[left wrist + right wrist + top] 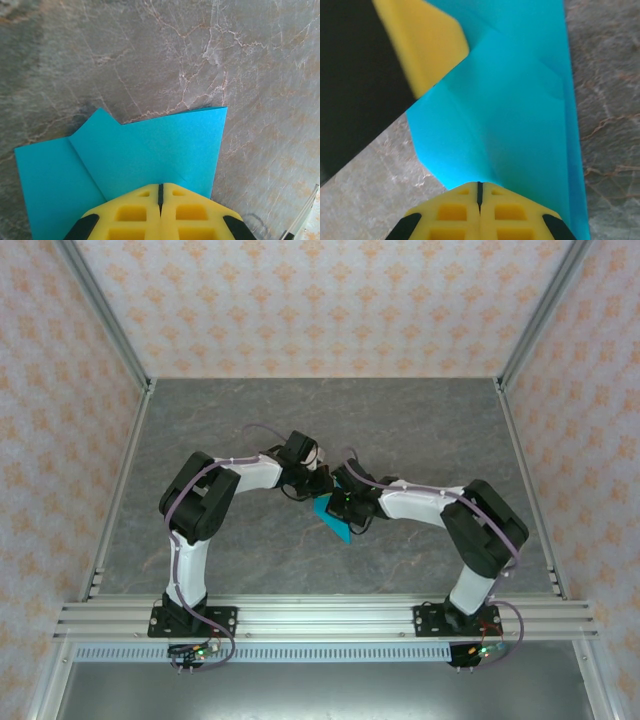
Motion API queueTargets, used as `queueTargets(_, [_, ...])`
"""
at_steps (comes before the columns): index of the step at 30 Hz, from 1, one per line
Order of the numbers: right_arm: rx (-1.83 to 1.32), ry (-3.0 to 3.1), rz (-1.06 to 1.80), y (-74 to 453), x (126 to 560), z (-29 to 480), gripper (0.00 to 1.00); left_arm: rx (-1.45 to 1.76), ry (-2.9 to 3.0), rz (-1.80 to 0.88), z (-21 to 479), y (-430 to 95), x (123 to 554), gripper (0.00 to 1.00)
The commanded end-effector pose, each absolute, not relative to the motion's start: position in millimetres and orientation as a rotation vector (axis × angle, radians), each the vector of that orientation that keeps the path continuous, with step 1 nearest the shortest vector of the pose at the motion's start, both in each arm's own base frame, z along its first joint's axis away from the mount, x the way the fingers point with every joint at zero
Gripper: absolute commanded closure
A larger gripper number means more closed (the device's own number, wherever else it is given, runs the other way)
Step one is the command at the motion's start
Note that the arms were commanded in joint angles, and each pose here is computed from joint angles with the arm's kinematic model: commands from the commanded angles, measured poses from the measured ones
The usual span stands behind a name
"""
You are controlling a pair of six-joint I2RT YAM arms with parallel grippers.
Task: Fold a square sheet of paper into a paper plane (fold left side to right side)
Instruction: Fourth fold the wing at the center of the table.
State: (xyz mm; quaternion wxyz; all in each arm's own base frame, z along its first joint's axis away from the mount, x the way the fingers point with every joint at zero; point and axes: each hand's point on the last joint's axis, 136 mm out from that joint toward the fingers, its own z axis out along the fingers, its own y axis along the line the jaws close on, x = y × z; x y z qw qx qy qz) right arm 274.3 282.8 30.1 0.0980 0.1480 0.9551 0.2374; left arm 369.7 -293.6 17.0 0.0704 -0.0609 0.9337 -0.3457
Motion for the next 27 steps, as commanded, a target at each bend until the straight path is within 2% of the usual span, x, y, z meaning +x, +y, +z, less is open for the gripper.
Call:
queueTargets(1, [0.502,2.774,0.657,282,289,33,1.0,-0.259,2.907,-0.84,-21,-268,356,0.95])
queueTargets(6, [0.523,2.831,0.566,269,277,17,1.0,-0.258,2.908,-0.835,-21,-267,356,0.95])
queueTargets(11, [0.543,2.944,0.518,256,248,-5,1.0,-0.253,2.913,-0.828,-22,-267,356,0.95])
queueTargets(27, [0.49,3.088,0.412,228,180,-19,1.0,-0.252,2.912,-0.812,-20,-267,359,0.95])
